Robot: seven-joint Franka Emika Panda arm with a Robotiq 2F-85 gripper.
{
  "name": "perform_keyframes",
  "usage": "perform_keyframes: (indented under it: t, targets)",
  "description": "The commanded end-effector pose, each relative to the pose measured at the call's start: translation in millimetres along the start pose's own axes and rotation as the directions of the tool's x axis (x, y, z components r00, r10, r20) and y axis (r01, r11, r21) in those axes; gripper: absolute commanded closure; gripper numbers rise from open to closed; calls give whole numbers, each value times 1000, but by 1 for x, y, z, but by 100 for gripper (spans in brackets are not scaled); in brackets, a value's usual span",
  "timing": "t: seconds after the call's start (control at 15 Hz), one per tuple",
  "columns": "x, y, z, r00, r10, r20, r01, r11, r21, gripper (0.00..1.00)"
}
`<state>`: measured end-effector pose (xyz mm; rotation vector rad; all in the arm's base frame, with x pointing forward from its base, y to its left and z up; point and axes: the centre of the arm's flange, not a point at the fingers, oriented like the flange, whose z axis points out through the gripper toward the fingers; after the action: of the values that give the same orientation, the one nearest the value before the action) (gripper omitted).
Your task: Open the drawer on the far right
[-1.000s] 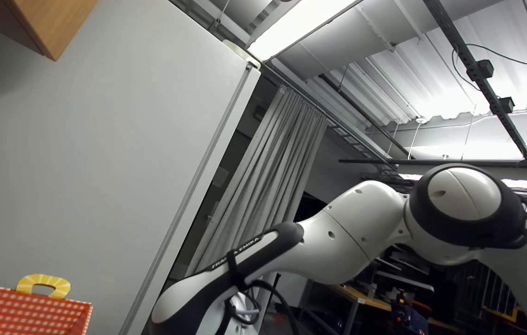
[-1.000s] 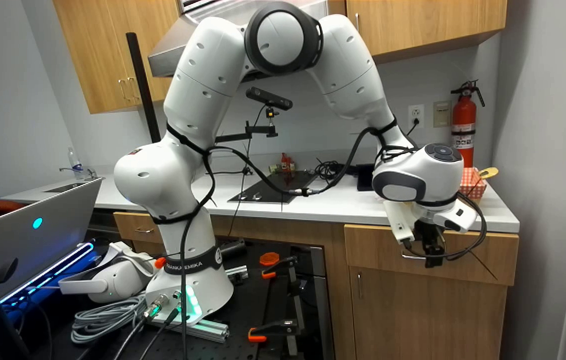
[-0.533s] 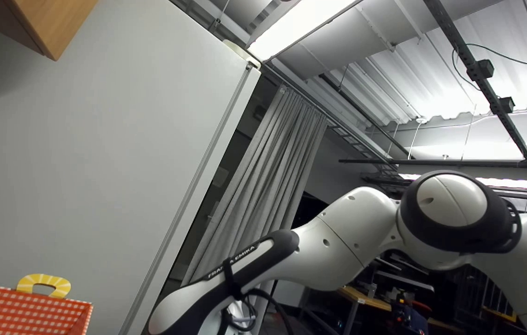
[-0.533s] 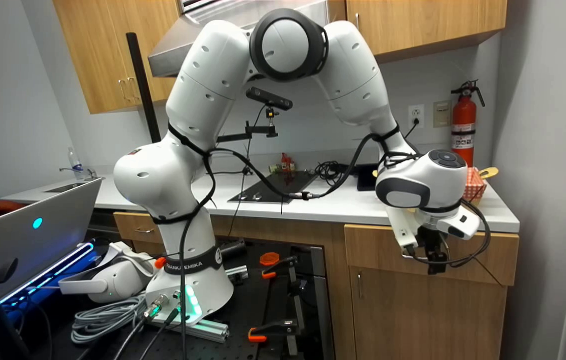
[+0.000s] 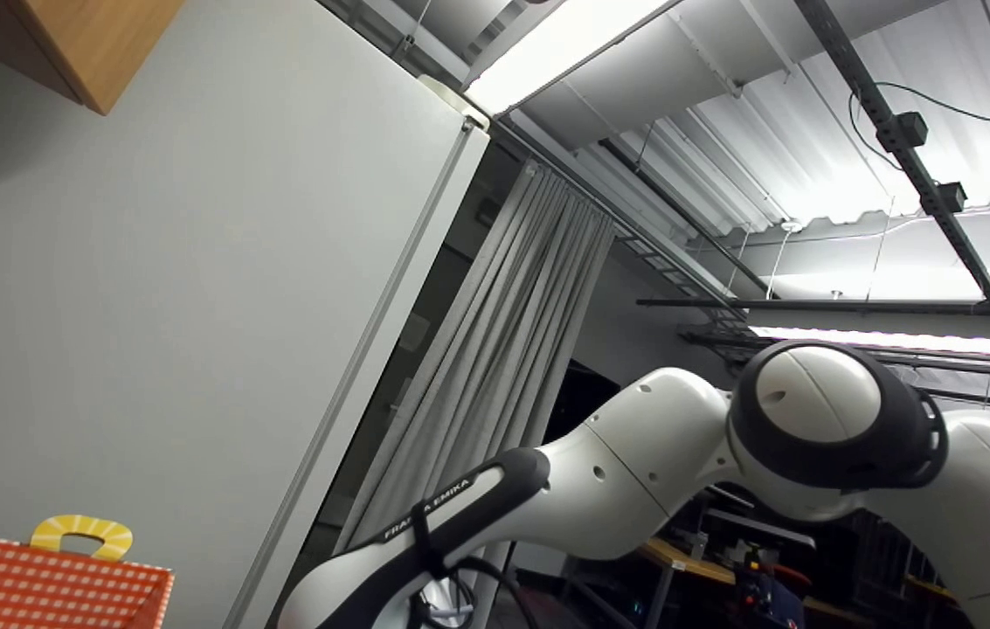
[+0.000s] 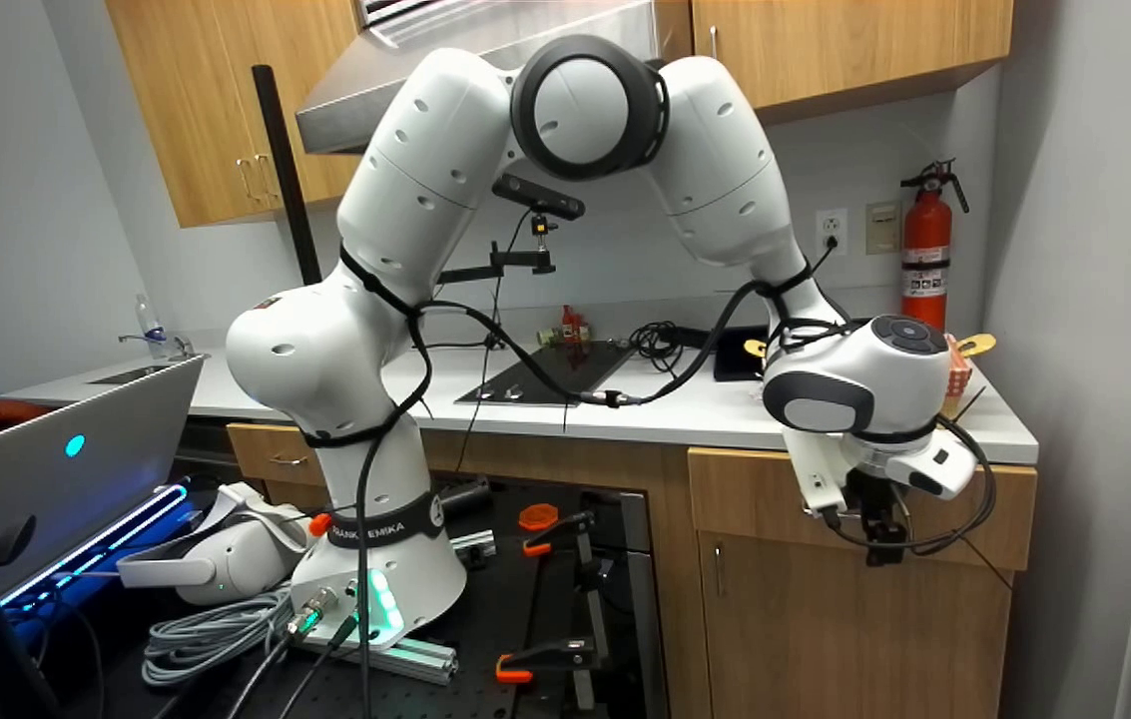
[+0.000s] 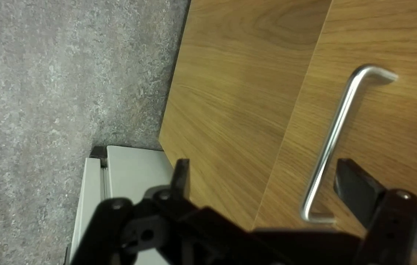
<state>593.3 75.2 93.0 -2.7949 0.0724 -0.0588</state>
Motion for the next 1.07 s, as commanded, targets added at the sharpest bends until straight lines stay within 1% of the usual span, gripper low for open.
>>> perform_keyframes:
  t: [0.0, 0.47, 0.8, 1.0]
  targets:
    - [12, 3, 9, 1000, 21, -16, -20, 1000, 5, 0]
    - [15, -2, 16, 999, 48, -8, -48, 998, 32, 0]
    - [5, -7, 15, 998, 56, -1, -56, 998, 21, 0]
    - [-2, 0, 11, 998, 58, 6, -58, 998, 3, 0]
